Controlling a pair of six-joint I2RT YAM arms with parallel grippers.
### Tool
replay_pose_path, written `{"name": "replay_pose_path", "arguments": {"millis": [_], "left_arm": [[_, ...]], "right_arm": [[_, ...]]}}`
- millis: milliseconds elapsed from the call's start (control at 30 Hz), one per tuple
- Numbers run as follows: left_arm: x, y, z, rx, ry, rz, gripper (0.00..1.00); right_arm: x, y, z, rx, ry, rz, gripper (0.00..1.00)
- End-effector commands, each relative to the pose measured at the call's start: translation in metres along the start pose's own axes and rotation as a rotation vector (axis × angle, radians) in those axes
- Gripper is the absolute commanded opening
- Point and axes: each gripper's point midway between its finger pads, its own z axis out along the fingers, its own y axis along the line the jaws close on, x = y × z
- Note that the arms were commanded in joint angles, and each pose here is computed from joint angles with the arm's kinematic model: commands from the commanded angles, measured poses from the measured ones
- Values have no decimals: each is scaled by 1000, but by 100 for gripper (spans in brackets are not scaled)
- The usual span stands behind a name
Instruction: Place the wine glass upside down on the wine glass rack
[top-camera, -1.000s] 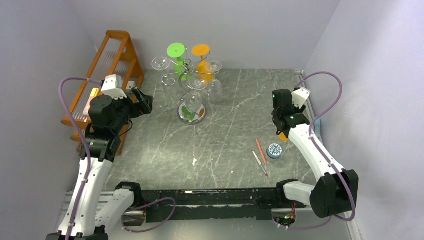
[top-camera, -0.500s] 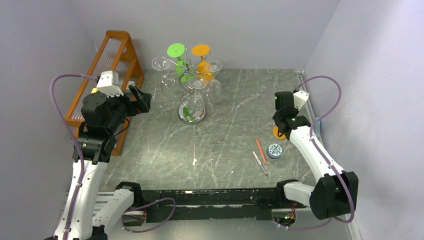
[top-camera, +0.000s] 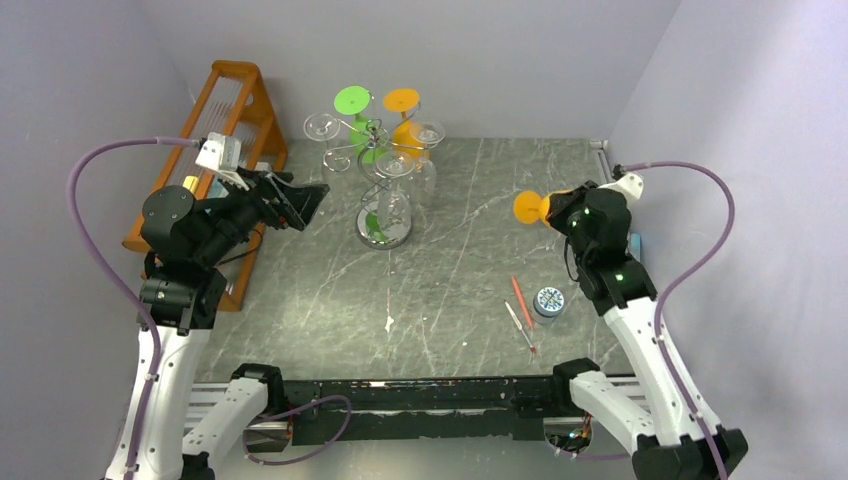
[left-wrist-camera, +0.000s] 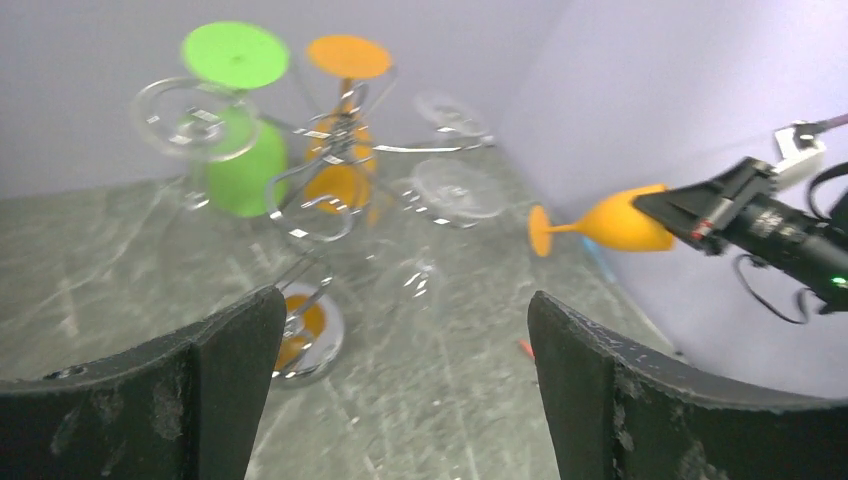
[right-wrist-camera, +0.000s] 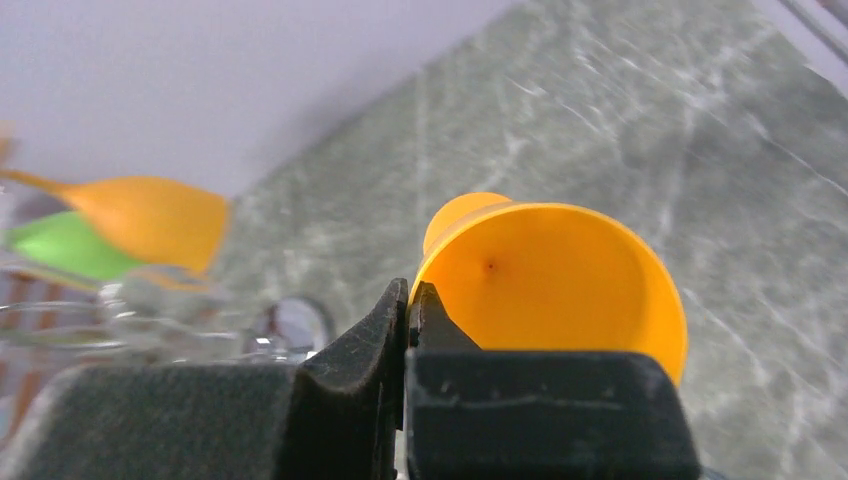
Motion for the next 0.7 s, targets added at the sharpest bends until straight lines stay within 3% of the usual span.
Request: {"name": "replay_pose_path", "arguments": {"millis": [0, 333, 567, 667], "left_arm": [[-20, -55, -4, 275, -32, -59, 93], [-70, -115, -21, 632, -196, -228, 95], [-88, -138, -2, 697, -221, -298, 97], [-78, -168, 15, 787, -191, -351, 97]], "right_arm": [[-41, 53, -34, -274, -106, 89, 0], [-103, 112, -130, -751, -352, 133, 0], [-122, 124, -175, -933, -440, 226, 0], [-127, 126, -188, -996, -461, 283, 0]]}}
